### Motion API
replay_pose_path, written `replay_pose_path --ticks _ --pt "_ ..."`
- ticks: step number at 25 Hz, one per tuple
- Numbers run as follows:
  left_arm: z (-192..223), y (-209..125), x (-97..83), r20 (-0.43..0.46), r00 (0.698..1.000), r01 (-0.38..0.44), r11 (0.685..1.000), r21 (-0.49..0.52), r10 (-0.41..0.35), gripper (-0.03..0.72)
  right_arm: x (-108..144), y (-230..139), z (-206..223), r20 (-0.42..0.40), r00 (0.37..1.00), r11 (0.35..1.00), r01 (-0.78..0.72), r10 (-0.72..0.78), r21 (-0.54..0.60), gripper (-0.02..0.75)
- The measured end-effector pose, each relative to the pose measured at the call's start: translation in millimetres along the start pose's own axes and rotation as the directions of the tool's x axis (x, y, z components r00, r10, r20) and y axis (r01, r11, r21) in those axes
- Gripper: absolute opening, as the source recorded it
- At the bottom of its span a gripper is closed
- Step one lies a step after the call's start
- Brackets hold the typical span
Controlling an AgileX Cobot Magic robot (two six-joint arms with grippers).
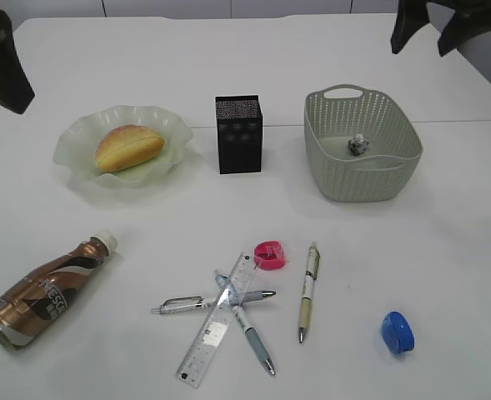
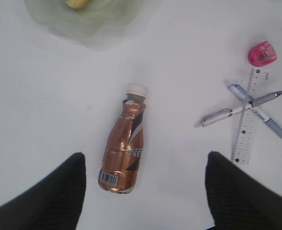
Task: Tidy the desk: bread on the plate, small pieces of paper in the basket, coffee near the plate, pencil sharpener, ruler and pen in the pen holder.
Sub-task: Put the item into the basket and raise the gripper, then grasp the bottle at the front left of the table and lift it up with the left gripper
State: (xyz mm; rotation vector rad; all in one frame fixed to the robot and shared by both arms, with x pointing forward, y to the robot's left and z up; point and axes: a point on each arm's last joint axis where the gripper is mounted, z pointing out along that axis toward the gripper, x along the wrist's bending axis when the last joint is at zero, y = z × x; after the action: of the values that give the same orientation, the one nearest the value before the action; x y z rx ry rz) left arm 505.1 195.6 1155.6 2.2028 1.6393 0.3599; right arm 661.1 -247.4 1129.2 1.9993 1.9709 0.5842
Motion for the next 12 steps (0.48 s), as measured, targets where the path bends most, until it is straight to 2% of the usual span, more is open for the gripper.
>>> replay_pose_path --ticks 6,12 --pt "2.5 0.7 1.1 -0.014 1.000 -0.005 1.000 0.006 0.005 0.560 -8.7 -60.2 -19.1 0.027 1.000 0.992 0.013 -0.017 0.126 0.506" --pt "26.2 6.4 2.1 -0.041 0.999 -0.030 0.997 0.068 0.033 0.560 -15.1 -113.5 -25.7 0.032 0.999 0.974 0.009 -0.017 0.228 0.505"
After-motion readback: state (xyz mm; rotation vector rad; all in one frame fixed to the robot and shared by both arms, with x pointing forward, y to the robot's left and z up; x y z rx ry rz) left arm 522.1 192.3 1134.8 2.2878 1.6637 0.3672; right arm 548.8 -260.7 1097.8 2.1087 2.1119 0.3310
